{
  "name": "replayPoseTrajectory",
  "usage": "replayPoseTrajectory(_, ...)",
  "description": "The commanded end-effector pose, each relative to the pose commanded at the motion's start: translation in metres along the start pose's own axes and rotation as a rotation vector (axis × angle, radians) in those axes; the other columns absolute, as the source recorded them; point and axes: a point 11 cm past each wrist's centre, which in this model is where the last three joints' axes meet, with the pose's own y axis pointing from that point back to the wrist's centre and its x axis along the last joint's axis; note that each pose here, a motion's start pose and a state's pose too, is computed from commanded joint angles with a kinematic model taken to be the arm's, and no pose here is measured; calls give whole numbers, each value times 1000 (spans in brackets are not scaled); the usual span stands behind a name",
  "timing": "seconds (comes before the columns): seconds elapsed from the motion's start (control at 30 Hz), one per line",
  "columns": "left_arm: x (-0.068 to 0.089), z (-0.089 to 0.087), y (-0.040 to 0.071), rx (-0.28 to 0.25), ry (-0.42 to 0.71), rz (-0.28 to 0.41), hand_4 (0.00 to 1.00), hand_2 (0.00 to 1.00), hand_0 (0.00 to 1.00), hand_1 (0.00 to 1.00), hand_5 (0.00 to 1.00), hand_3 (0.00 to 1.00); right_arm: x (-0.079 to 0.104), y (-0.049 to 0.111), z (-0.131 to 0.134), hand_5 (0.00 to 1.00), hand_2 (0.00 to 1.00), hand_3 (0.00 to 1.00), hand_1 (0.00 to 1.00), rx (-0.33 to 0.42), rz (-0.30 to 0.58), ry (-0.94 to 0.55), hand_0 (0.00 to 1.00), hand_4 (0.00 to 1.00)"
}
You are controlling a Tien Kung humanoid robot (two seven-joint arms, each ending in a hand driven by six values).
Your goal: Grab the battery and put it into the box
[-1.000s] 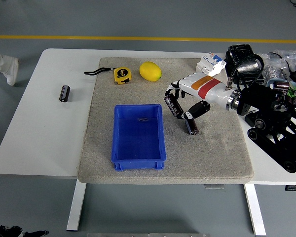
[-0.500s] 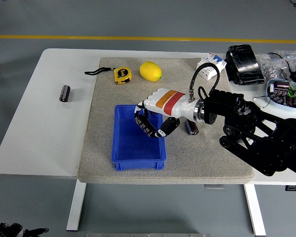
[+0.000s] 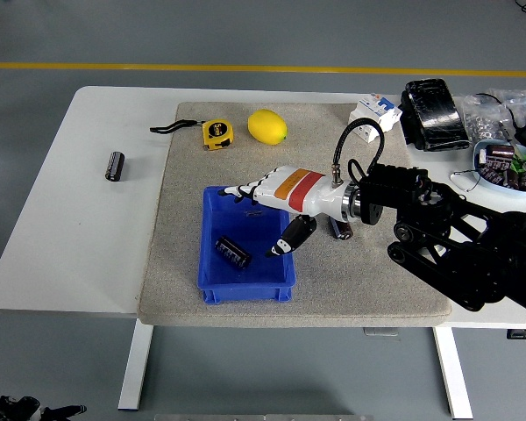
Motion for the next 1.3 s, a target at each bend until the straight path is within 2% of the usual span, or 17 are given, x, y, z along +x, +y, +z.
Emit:
replayPoseTrajectory(0.1, 0, 0, 0, -1, 1, 0, 747, 823, 782, 804, 647, 670, 7, 6, 6, 266, 870, 998, 726, -16, 33, -2, 739, 997)
replayPoseTrajectory(0.13, 0, 0, 0, -1, 2, 1, 746, 824, 783, 804, 646, 668, 10, 9, 10, 255, 803, 947, 694, -25, 42, 0, 685, 956)
replayPoseTrajectory(0.3, -1, -2, -1, 0, 4, 1, 746, 824, 783, 804, 646, 668, 20, 28, 31, 255, 803, 947, 694, -84, 60, -3, 685, 956)
replayPoseTrajectory(0.33, -1, -2, -1, 0, 4, 1, 747, 824, 784, 804, 648, 669, 21, 33, 36, 269, 768, 875, 680, -97, 64, -10, 664, 969)
replayPoseTrajectory(0.43, -2, -2, -1, 0, 4, 0, 747, 824, 784, 804, 648, 669, 18, 45, 49, 269, 768, 875, 680, -135, 67, -38, 664, 969)
replayPoseTrajectory(0.6, -4, -2, -1, -2, 7, -2, 745, 824, 787, 805, 648, 666, -12, 60, 79, 273, 765, 835, 679, -228, 23, -101, 663, 998)
replayPoseTrajectory(0.7, -5, -2, -1, -3, 6, -4, 745, 824, 787, 805, 648, 666, -32, 64, 90, 273, 765, 835, 679, -258, -24, -123, 663, 998)
replayPoseTrajectory(0.87, -6, -1, -1, -5, 5, -6, 744, 824, 791, 805, 647, 667, -53, 65, 102, 270, 759, 827, 677, -294, -60, -156, 659, 998)
replayPoseTrajectory(1.1, -6, -1, -1, -4, 4, -8, 743, 824, 793, 806, 645, 667, -65, 67, 111, 275, 748, 807, 665, -328, -52, -167, 647, 998)
replayPoseTrajectory(1.13, -6, -1, -1, -4, 2, -8, 742, 824, 796, 807, 644, 666, -66, 67, 112, 282, 711, 756, 629, -332, -47, -168, 605, 998)
replayPoseTrajectory(1.3, -7, -1, -1, -3, -1, -11, 742, 824, 796, 807, 644, 666, -68, 69, 117, 282, 711, 756, 629, -348, -22, -179, 605, 998)
